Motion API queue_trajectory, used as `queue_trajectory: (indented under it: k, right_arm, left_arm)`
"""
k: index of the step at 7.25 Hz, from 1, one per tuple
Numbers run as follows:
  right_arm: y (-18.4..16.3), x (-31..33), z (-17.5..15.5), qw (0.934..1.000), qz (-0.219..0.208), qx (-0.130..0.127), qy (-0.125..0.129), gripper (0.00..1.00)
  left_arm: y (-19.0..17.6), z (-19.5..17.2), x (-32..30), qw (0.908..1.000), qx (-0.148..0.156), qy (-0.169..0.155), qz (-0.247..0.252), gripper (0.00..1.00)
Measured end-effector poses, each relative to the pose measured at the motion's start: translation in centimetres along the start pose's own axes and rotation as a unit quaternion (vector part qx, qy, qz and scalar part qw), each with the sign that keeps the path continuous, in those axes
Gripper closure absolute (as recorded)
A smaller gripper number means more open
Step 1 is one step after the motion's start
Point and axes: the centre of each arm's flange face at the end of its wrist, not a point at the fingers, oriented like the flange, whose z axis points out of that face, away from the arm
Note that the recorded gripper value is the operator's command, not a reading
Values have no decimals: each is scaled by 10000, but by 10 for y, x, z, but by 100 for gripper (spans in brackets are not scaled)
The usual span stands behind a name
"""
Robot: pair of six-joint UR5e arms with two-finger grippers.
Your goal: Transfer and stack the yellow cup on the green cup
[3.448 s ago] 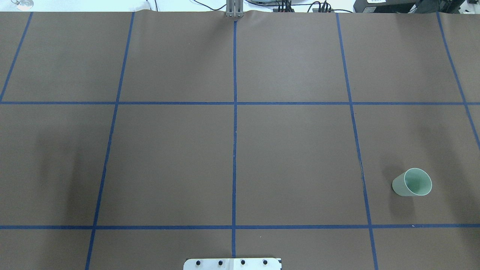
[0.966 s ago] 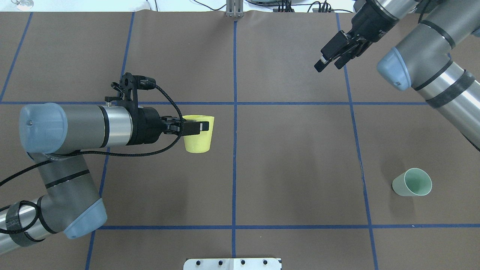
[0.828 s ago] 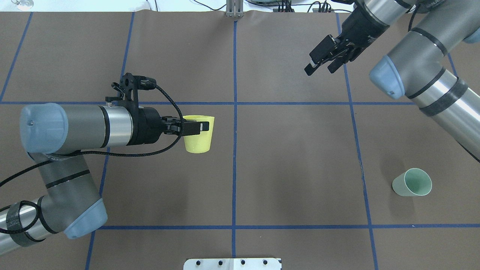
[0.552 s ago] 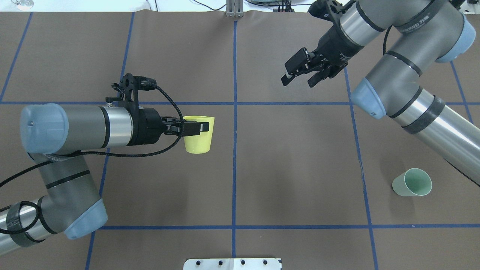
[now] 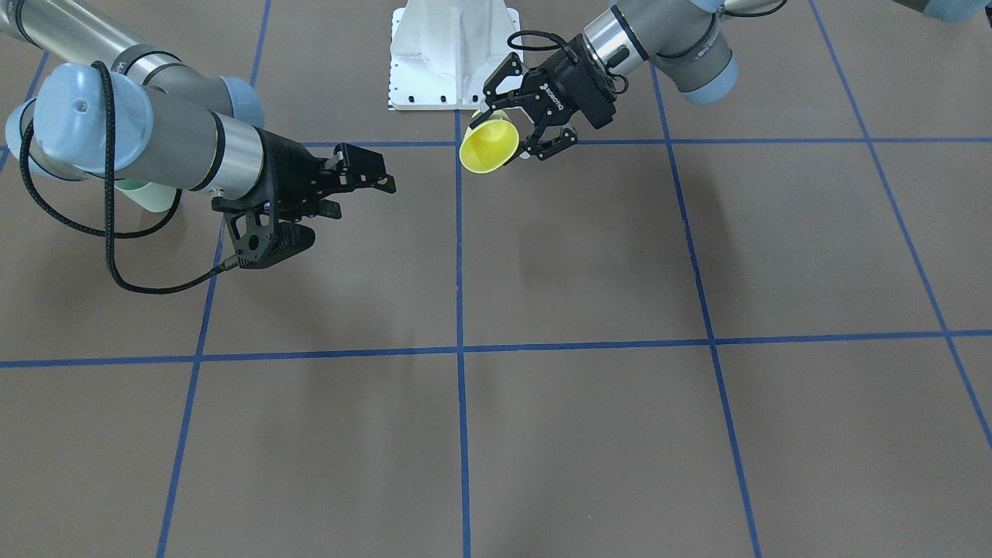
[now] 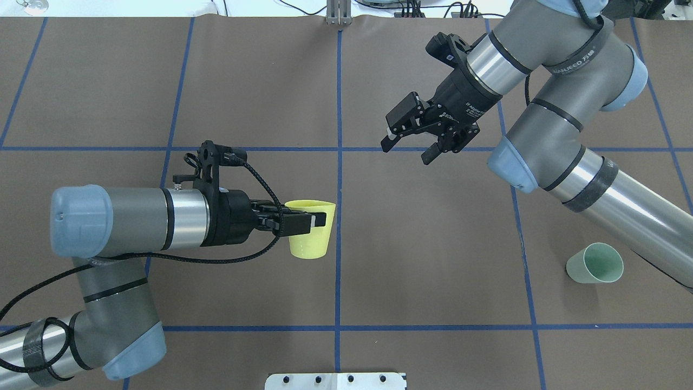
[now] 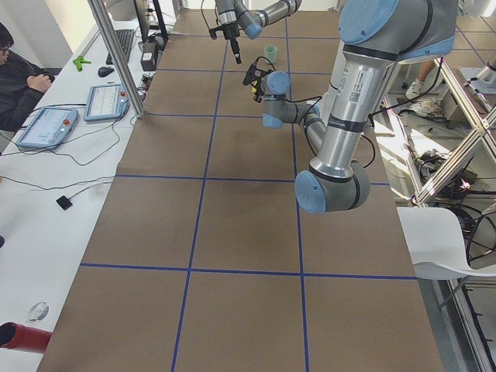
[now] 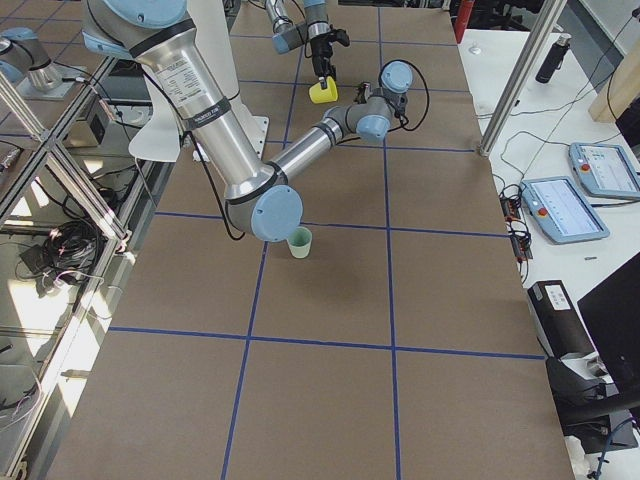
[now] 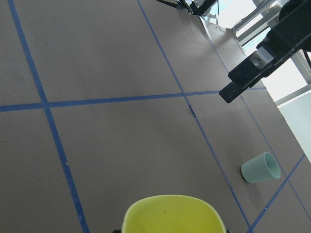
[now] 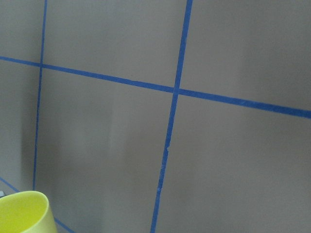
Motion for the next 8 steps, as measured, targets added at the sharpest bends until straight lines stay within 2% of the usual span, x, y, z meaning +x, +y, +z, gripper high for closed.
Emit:
queue_trajectory:
  k: [2,3,6,8]
  right_arm:
    - [15,-15,22,9985,33,-525,-137,1]
    - [22,-24,37,9975,67,-685,-140,1]
    - [31,-36,56,9950,415,-899,-124,1]
    - [35,-34,61,9925,507,-1104,-144,1]
  left_arm:
    - [18,9,13,9999,-57,134,-17,75]
    - [30,16,22,9998,-44,186,-33,75]
    - [68,40,54,9994,11,328,-107,75]
    - [76,43,57,9994,8,334,-106,75]
